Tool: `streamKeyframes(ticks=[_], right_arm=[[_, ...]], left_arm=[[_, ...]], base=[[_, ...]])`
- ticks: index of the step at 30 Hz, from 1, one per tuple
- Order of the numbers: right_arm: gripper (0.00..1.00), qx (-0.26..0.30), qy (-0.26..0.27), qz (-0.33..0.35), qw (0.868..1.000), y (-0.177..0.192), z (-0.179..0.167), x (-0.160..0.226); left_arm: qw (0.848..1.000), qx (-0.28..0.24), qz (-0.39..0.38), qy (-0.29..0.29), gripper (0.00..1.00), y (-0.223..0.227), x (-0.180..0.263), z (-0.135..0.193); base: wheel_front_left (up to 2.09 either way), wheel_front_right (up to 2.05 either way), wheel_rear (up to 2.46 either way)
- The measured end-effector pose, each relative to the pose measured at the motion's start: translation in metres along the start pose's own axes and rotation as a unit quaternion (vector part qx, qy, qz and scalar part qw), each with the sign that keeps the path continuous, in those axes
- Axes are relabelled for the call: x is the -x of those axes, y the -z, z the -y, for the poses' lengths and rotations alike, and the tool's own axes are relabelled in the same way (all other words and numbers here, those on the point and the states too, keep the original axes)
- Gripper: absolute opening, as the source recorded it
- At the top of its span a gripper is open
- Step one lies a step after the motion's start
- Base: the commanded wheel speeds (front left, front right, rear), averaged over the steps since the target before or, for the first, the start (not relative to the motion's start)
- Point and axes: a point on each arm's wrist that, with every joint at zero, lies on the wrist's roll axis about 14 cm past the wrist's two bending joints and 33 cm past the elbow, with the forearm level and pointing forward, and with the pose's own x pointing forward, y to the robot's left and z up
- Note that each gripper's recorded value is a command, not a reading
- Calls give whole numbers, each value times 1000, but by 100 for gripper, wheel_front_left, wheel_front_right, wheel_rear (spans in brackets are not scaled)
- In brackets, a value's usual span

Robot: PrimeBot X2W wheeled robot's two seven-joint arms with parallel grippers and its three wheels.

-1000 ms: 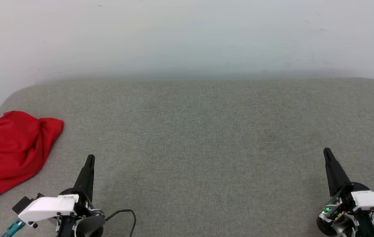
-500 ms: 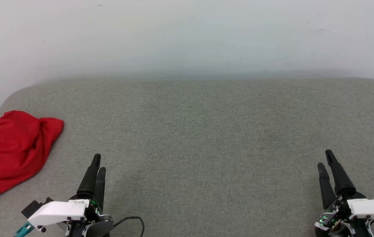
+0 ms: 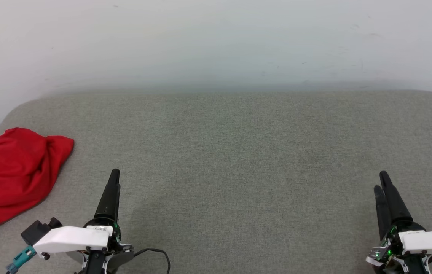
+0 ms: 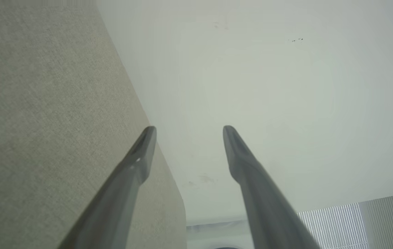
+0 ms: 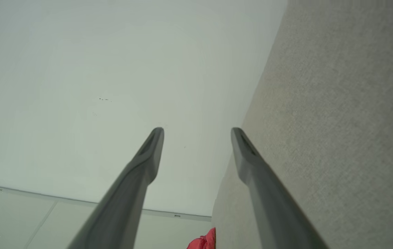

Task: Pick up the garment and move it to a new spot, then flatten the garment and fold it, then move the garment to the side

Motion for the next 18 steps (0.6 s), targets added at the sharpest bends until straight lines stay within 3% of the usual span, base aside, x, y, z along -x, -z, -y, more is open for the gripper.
streamKeyframes(ticks=[8,18], right_arm=[[100,92,-9,7,996,-3,-5,2],[100,213,-25,15,976,-5,-15,4]], left_arm=[[997,-79,10,21,100,-4,1,13],[980,-194,16,45,100,-1,2,29]], base=[[0,0,0],[0,0,0]])
